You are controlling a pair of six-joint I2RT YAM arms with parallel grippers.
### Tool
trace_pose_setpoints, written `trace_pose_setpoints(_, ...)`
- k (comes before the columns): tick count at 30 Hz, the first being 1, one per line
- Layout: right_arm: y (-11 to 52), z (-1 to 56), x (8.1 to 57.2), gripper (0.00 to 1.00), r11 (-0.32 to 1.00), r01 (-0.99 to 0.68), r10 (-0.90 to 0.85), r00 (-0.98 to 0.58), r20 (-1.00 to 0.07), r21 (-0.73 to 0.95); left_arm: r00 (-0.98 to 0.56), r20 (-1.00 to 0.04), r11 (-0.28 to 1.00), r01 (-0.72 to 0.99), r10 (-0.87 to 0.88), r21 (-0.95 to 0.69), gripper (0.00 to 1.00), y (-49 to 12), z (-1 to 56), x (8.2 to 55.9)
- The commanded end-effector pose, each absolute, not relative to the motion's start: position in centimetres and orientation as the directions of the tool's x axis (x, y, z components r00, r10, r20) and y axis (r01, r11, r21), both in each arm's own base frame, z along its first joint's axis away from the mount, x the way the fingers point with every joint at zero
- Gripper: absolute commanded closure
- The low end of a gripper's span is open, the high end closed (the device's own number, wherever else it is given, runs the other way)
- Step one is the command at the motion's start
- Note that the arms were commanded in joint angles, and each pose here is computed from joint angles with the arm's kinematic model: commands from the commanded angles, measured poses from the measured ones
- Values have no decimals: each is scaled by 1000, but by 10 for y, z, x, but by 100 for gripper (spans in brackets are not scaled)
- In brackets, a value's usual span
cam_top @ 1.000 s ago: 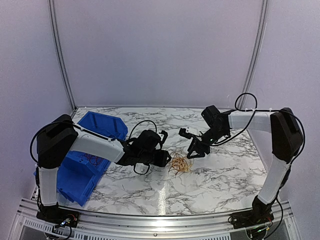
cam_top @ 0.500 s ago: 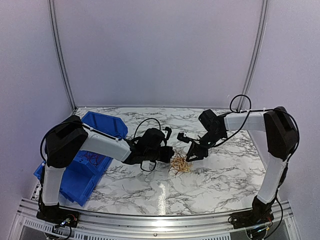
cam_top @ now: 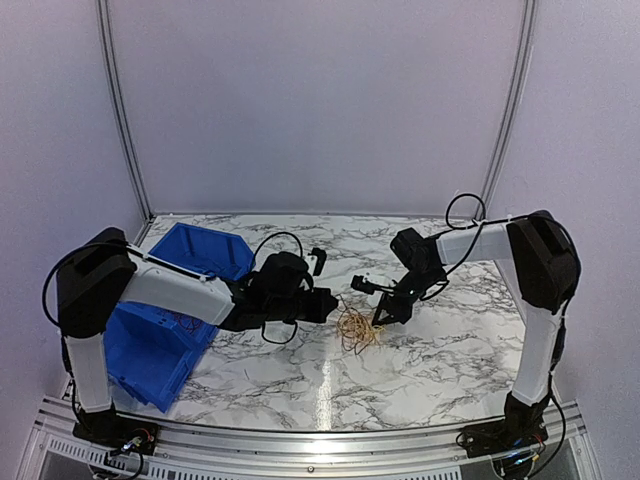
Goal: Untangle the cables
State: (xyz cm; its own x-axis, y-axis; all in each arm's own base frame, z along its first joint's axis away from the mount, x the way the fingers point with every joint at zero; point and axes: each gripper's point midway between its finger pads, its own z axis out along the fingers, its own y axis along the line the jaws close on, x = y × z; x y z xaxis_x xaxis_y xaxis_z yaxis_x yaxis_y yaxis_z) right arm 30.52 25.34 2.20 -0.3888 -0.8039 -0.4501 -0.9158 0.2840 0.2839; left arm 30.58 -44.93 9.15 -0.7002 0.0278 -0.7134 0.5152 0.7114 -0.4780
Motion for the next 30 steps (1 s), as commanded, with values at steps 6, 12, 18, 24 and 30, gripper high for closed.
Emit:
trace_pose_setpoints(6,242,3,315,100,337,-912,-839,-404,-364,235,-544,-829,696,546,-129,-467,100,-393,201,291)
trace_pose_setpoints(12,236,-4,318,100,357,-910,-851,-409,-329,210,-390,-910,767,539,-138,-347,100,-333,269,279)
trace_pose_setpoints(18,227,-16,321,100,382,-904,-861,-424,-281,191,-230,-957,817,508,-176,-272,100,-270,367,260)
trace_pose_setpoints(24,221,-25,321,100,399,-899,-868,-434,-240,182,-105,-958,833,474,-267,-284,100,-210,437,235)
trace_pose_setpoints(30,219,-26,322,100,403,-899,-870,-435,-232,172,-130,-941,810,480,-314,-336,100,-203,431,228)
